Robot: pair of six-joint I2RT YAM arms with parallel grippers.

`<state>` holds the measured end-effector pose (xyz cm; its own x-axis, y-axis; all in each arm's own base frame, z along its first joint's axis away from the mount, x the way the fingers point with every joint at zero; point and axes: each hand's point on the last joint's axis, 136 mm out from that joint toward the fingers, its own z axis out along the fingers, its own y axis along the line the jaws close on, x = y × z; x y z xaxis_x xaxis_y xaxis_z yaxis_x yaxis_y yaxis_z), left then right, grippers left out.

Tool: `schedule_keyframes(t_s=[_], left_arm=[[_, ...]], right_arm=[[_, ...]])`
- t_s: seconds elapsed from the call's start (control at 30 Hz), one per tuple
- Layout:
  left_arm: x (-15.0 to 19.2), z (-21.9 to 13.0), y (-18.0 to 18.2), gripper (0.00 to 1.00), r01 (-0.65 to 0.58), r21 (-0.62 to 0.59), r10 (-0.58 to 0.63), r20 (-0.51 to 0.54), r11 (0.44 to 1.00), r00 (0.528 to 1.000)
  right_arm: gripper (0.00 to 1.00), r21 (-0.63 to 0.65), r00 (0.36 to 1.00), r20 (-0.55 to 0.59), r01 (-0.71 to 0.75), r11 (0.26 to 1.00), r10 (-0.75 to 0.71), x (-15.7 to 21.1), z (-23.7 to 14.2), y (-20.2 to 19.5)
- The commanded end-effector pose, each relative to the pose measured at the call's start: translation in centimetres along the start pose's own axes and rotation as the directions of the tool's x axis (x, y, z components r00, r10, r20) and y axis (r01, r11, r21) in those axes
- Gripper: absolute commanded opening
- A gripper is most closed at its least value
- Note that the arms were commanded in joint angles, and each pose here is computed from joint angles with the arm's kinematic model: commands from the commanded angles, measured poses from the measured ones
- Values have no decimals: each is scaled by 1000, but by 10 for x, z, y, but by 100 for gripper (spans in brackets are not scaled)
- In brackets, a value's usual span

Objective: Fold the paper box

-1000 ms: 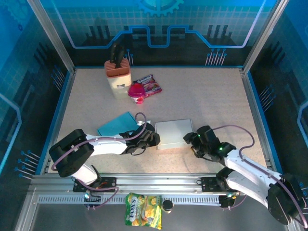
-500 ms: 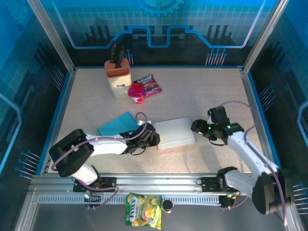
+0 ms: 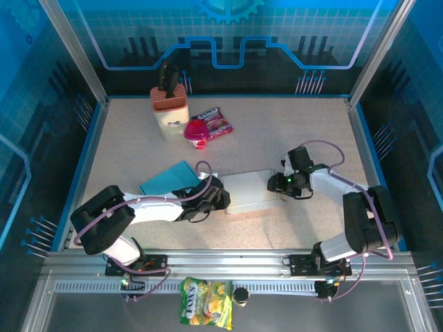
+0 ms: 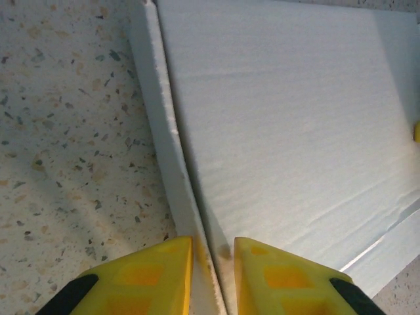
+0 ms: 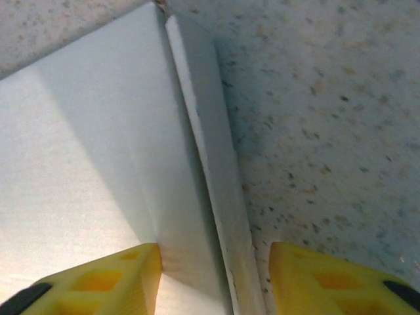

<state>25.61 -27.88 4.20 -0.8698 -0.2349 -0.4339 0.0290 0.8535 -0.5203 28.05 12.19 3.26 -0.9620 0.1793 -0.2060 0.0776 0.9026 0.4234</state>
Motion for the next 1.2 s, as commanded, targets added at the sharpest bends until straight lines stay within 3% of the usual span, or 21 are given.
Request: schedule_keyframes(t_s=[0.0, 0.3, 0.53, 0.9, 1.03, 1.17], left_arm=[[-4, 4, 1, 23, -24, -15, 24, 8, 1000, 1000], [0, 8, 5, 24, -20, -10, 20, 7, 1000, 1000], [3, 9, 11, 23, -17, -17, 17, 4, 1000, 1000], [7, 10, 20, 14, -14, -39, 14, 1, 999, 1000], [8, 10, 23, 9, -15, -45, 15, 2, 999, 1000], [10, 11, 28, 4, -7, -41, 7, 4, 999, 1000]], right_arm=[[40, -28, 1000, 0, 24, 999, -24, 0, 5, 3], [21, -39, 1000, -14, 10, 999, -10, 16, 6, 10], [16, -43, 1000, -9, -6, 999, 6, 24, 5, 10], [13, -64, 1000, -4, -19, 998, 19, 26, 2, 14], [20, -80, 1000, 15, -14, 997, 15, 24, -2, 17], [42, -94, 999, 48, -11, 996, 15, 15, -9, 18]])
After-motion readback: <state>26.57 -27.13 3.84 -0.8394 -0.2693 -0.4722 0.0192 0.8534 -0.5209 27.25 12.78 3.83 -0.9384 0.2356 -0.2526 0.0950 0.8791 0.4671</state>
